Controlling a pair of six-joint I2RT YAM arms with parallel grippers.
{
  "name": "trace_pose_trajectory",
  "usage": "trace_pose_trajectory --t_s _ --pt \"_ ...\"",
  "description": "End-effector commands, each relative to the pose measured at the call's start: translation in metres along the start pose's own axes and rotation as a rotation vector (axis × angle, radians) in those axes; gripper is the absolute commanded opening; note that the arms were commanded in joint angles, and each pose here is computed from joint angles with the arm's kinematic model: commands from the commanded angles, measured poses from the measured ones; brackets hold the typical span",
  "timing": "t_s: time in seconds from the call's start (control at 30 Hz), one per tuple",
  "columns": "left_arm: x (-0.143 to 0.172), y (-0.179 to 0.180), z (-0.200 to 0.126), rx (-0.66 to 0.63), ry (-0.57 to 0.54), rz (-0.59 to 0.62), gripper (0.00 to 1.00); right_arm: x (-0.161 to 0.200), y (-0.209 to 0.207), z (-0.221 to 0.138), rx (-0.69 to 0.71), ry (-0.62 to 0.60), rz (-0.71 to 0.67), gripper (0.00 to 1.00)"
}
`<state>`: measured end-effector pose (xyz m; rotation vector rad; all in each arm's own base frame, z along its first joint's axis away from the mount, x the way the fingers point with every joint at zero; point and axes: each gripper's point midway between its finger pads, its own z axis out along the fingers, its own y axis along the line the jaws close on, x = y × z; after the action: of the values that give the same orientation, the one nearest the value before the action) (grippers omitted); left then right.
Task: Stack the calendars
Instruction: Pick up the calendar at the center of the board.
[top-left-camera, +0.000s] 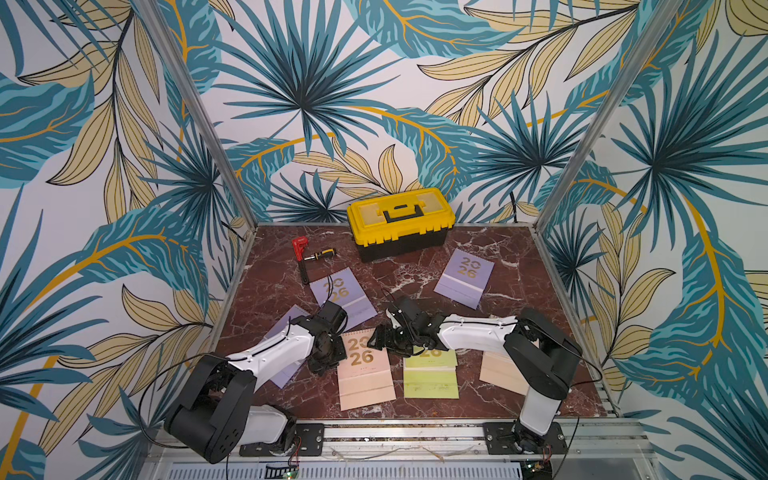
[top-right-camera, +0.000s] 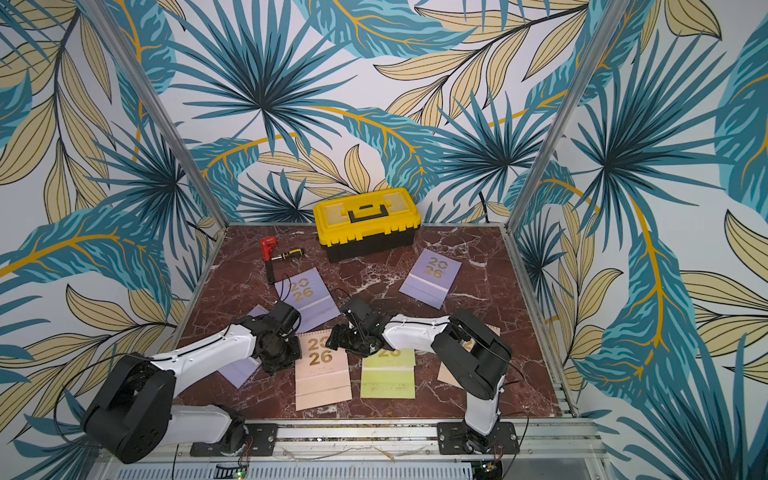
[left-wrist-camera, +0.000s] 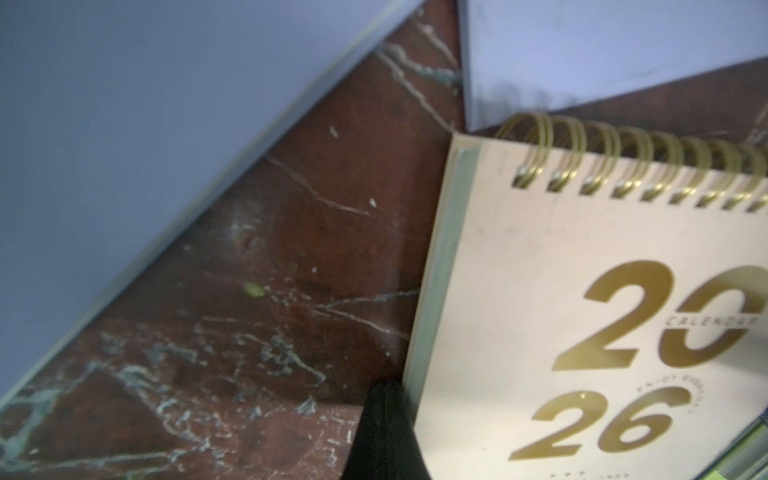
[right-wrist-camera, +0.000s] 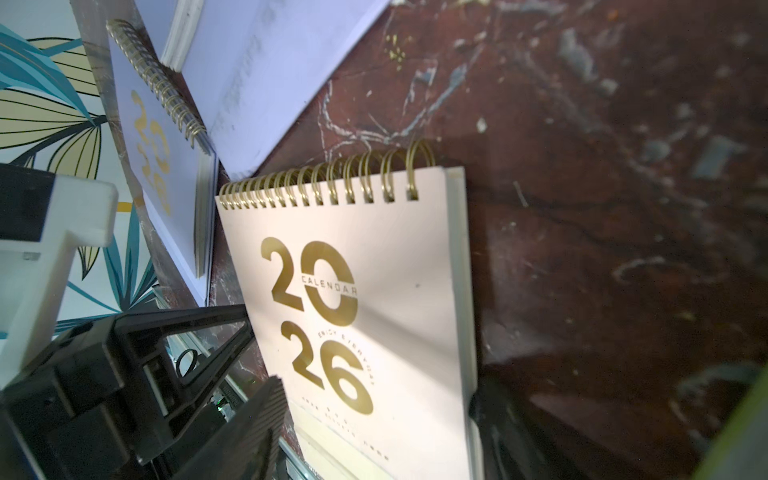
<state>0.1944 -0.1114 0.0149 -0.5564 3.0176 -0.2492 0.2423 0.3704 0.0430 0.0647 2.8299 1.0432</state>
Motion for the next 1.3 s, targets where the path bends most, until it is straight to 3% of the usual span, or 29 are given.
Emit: trace_pose_trajectory --t_s 0.0,0.47,0.73,0.9,1.1,1.27 --pt "0.009 0.004 0.017 0.021 0.044 0.006 0.0 0.016 0.077 -0.023 -0.297 0.038 -0.11 0.67" --pt "0.003 -0.001 0.011 0.08 0.048 0.008 0.0 0.015 0.09 -0.024 -0.434 0.016 -0.081 0.47" --pt "0.002 -0.001 0.008 0.097 0.041 -0.001 0.0 0.01 0.052 -0.014 -0.189 0.009 -0.075 0.35" --pt "-0.001 -0.006 0.004 0.121 0.035 -0.001 0.0 0.01 0.041 -0.013 -0.136 0.007 -0.068 0.23" --pt "-0.012 -0.022 -0.022 0.194 -0.035 0.019 0.0 0.005 0.045 -0.017 -0.197 -0.011 -0.05 0.02" --pt "-0.02 -0.035 -0.054 0.263 -0.103 0.04 0.0 -0.004 0.049 -0.032 -0.257 -0.062 -0.021 0.0"
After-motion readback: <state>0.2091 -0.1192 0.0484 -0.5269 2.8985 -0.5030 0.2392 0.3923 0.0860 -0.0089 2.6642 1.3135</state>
